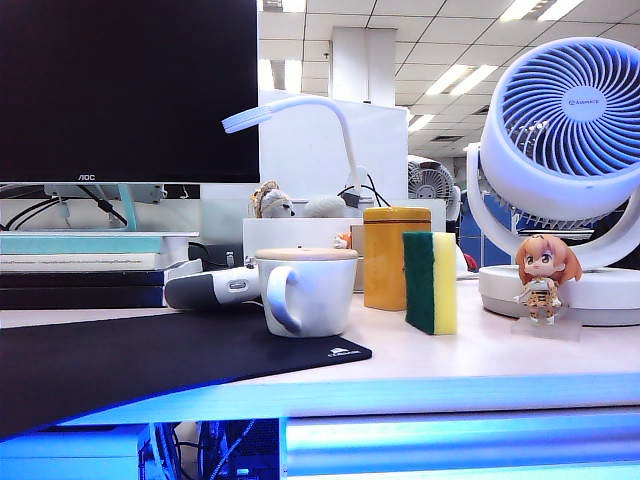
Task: Open the drawer, place the cleaning sponge inside, then close the drawer.
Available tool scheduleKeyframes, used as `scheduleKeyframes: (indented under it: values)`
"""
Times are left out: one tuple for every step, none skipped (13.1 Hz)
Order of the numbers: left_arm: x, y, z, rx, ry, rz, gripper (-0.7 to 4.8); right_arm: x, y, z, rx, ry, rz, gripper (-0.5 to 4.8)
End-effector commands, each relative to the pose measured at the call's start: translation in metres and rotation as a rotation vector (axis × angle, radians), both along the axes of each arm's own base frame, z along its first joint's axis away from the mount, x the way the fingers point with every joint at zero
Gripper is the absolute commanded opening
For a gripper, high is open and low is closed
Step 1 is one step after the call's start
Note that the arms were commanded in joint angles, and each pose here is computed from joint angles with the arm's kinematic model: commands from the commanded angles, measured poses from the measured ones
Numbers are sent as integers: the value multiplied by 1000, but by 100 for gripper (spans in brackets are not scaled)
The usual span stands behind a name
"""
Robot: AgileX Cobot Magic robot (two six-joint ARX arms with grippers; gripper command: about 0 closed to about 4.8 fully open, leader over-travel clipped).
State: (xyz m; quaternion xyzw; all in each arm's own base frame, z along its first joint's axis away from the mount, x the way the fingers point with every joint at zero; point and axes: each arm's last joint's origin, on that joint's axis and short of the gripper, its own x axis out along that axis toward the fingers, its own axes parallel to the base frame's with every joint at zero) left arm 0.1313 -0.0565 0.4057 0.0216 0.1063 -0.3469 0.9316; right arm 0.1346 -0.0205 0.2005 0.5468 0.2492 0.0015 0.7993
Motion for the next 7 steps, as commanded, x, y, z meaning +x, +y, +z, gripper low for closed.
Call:
scheduleKeyframes:
  values:
    - [-1,0,3,-8,-17,-15,-5,-13,-32,-7,-111,76,-246,-4]
    - [-1,0,3,-8,-17,-15,-5,-14,-36,-9,-113,65,-271,-3]
    - [-1,0,3,-9,-17,-15,-5,-12,-38,-16,-99,24,-246,-3]
    - [-1,0,3,-9,-16,-16,-5,-12,-39,-34,-34,-5,-209,-3]
    - [-1,0,3,-10,-16,-23,-5,-14,-39,-44,10,7,-211,-3]
    - [-1,-1,3,-13,-16,-34,-5,-22,-41,-68,93,12,-274,-3]
    - [-1,-1,3,-13,-15,-33,-5,-26,-43,-75,91,-31,-296,-3]
